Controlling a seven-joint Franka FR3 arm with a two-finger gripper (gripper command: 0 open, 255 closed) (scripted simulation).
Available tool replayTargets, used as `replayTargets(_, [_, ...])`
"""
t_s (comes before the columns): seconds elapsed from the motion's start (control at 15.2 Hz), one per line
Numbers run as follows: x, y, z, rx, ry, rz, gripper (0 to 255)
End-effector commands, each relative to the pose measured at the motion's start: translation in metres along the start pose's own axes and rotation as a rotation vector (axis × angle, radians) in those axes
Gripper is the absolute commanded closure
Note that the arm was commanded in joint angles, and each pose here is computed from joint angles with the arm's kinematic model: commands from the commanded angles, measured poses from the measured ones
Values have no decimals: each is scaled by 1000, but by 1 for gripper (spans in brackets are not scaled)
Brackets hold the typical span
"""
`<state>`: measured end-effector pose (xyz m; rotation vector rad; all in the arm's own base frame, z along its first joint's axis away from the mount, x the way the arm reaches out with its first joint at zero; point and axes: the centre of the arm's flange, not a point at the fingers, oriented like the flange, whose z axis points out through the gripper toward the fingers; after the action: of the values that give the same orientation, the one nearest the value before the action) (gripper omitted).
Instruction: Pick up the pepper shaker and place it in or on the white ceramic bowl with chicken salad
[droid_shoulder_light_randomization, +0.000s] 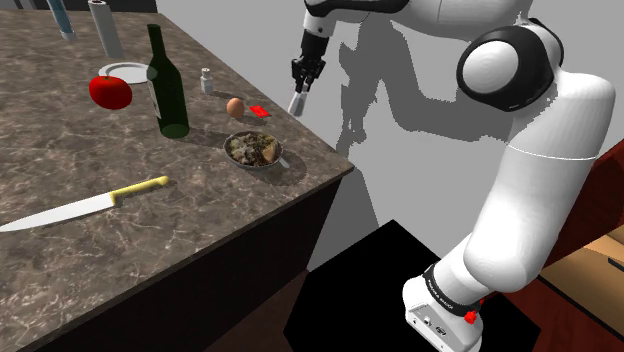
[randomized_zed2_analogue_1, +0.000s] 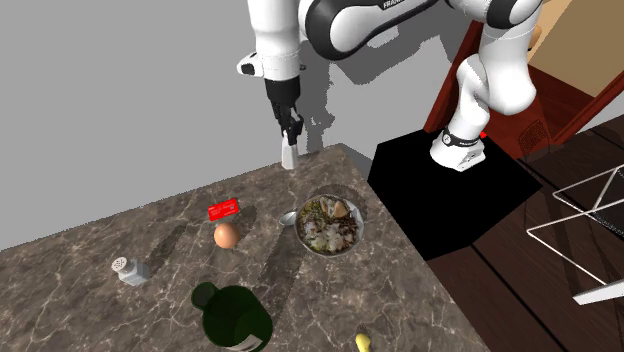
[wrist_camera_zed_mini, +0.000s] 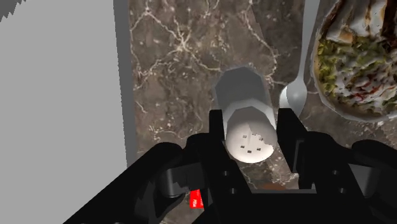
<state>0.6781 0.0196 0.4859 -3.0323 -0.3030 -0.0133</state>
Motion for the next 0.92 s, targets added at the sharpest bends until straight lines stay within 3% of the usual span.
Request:
replayTargets(0.0, [1, 0, -11, 0, 0, 0, 255])
replayTargets(0.26, [2, -2, -30, 0, 0, 0, 255])
replayTargets(0.86, [-5, -120, -43, 0, 0, 0, 255])
